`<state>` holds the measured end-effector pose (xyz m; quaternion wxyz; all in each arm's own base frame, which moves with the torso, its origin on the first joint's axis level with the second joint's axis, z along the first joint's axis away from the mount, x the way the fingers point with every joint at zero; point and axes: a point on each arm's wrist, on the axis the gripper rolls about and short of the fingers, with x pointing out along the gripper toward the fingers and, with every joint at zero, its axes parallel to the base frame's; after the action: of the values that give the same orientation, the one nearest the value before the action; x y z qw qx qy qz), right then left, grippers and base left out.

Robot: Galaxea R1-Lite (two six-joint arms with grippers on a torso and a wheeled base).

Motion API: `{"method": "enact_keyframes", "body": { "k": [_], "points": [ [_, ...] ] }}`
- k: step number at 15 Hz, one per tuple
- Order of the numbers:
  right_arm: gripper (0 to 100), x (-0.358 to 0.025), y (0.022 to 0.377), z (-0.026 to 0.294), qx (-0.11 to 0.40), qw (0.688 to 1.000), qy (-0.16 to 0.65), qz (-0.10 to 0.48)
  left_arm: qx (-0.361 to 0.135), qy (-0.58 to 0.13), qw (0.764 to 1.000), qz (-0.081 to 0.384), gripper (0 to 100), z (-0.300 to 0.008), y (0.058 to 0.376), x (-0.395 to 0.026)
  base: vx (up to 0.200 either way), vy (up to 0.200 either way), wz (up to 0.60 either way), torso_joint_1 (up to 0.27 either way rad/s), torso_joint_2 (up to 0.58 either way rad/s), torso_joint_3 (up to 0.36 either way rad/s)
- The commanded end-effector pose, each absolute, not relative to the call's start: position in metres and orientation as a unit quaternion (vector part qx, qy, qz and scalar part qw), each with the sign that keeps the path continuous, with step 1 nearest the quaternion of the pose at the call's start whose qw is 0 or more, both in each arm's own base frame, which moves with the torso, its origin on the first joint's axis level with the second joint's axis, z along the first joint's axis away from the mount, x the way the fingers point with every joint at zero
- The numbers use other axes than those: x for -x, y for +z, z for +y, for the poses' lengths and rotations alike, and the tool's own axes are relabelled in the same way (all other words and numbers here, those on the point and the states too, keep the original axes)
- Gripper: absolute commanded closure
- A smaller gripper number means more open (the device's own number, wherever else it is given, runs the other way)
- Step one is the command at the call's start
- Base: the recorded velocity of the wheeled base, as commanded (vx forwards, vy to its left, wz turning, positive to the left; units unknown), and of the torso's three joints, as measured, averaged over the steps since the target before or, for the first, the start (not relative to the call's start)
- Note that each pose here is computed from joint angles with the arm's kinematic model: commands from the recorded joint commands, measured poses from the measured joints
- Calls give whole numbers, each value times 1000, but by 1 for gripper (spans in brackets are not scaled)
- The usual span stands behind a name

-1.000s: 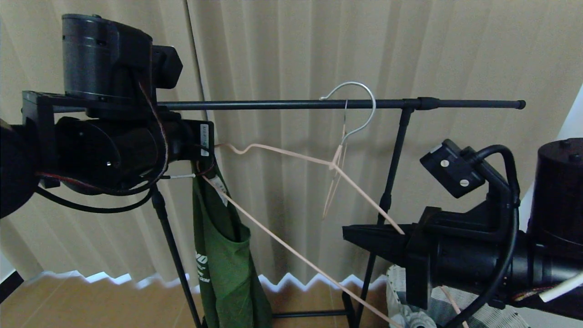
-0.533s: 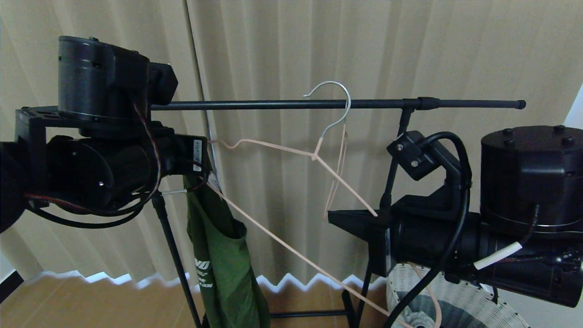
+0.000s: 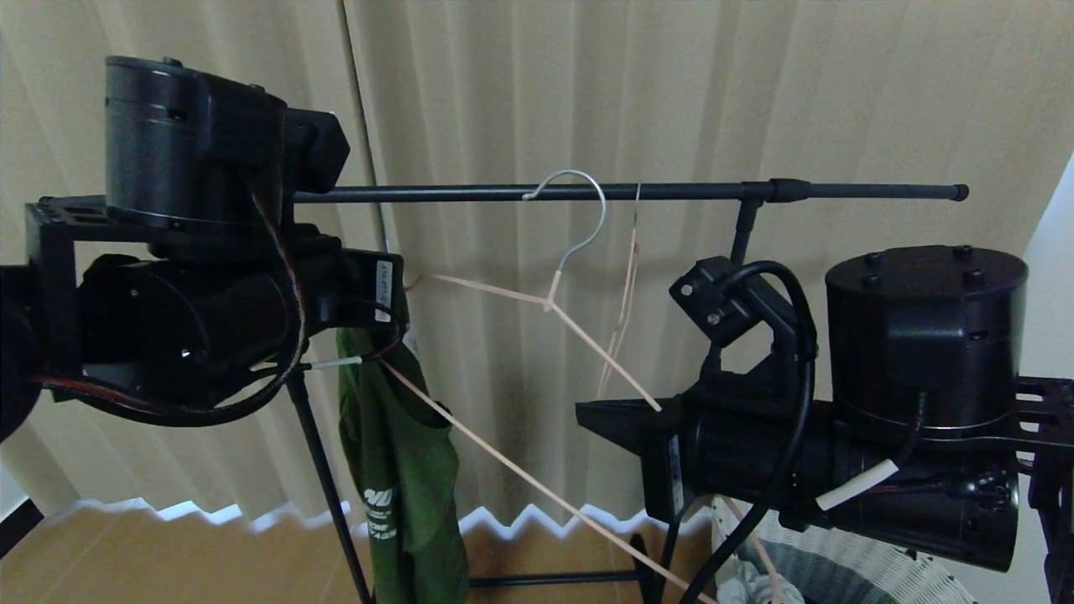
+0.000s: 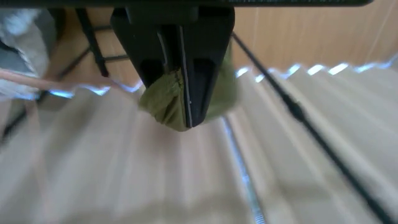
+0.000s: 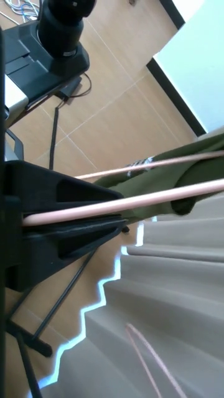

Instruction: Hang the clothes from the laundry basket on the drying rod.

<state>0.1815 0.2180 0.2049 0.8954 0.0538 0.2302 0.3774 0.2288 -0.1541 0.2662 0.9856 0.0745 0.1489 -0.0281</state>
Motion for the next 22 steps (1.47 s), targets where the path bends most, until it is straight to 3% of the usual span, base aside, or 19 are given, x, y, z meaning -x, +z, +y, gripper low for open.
{"method": "enact_keyframes", "body": {
  "k": [1, 4, 10, 15, 18, 22],
  "points": [
    [100, -182, 204, 220, -52, 895, 379, 231, -77, -59, 985, 142, 100, -167, 269, -218, 0, 0, 0, 0, 0, 0],
    [100, -180, 204, 222, -51, 892, 386, 231, -82, -106, 981, 138, 100, -172, 273, -208, 0, 0, 0, 0, 0, 0],
    [100, -178, 207, 225, -53, 890, 393, 227, -54, -273, 952, 130, 100, -165, 285, -190, 0, 0, 0, 0, 0, 0],
    [100, -178, 210, 226, -55, 890, 394, 223, -58, -329, 932, 142, 100, -168, 276, -179, 0, 0, 0, 0, 0, 0],
    [100, -178, 209, 226, -55, 890, 394, 224, -44, -379, 919, 102, 100, -171, 277, -170, 0, 0, 0, 0, 0, 0],
    [100, -178, 210, 225, -55, 891, 393, 222, -91, -389, 912, 92, 100, -163, 263, -163, 0, 0, 0, 0, 0, 0]
  ]
}}
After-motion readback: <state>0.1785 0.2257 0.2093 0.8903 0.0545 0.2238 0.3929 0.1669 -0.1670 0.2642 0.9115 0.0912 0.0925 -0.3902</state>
